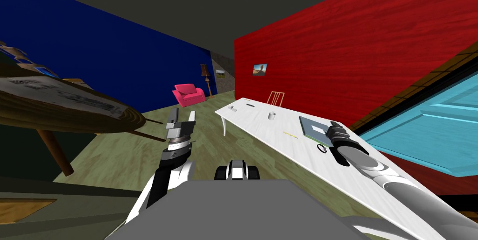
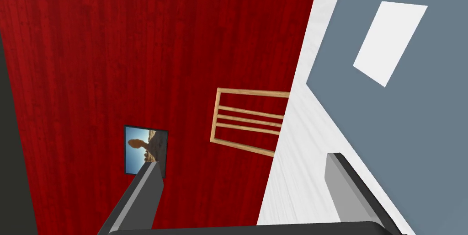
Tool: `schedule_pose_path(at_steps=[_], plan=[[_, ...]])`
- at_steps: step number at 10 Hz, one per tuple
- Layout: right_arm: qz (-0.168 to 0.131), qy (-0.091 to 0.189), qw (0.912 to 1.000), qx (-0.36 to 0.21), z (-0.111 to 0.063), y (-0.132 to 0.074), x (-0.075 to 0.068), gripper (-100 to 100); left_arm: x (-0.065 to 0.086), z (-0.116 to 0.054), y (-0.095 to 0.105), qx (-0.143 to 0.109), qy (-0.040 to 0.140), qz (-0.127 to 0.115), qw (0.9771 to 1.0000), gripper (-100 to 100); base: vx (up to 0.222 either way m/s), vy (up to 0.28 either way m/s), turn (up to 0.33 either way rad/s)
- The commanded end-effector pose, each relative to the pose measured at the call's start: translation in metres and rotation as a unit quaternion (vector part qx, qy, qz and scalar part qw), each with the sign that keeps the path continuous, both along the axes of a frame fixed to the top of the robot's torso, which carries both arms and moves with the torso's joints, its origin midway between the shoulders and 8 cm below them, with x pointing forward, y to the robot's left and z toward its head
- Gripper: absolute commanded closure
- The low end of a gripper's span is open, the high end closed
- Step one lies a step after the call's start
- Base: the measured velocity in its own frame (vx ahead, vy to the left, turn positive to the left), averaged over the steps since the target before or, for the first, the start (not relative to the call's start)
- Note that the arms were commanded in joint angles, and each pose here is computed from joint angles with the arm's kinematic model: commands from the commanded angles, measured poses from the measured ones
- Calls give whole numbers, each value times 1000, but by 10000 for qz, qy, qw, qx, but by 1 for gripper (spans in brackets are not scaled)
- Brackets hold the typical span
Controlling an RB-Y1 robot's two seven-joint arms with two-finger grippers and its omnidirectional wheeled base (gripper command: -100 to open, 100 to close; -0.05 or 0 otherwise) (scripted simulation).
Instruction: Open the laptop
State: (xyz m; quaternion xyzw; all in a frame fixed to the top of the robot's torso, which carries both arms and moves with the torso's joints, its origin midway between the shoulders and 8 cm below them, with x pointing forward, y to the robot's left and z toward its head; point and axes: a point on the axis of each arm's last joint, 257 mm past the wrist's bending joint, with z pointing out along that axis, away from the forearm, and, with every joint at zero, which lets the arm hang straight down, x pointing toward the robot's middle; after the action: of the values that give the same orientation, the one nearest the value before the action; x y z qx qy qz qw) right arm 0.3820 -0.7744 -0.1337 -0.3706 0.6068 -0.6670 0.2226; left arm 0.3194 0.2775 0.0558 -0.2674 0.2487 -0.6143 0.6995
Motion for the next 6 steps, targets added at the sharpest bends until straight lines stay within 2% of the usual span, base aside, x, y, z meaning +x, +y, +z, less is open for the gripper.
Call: schedule_pose_path(at_steps=[1, 2, 3, 6], plan=[[79, 14, 10000, 3, 23, -9, 4, -100, 0, 0, 0, 0, 0, 0, 10000, 0, 25, 64, -48], [56, 9, 10000, -8, 19, -6, 4, -100, 0, 0, 0, 0, 0, 0, 10000, 0, 13, 28, -9], [65, 14, 10000, -2, 19, -6, 4, 0, 0, 0, 0, 0, 0, 0, 10000, 0, 2, 7, 2], [65, 13, 10000, -3, 19, -6, 4, 0, 0, 0, 0, 0, 0, 0, 10000, 0, 0, 0, 0]])
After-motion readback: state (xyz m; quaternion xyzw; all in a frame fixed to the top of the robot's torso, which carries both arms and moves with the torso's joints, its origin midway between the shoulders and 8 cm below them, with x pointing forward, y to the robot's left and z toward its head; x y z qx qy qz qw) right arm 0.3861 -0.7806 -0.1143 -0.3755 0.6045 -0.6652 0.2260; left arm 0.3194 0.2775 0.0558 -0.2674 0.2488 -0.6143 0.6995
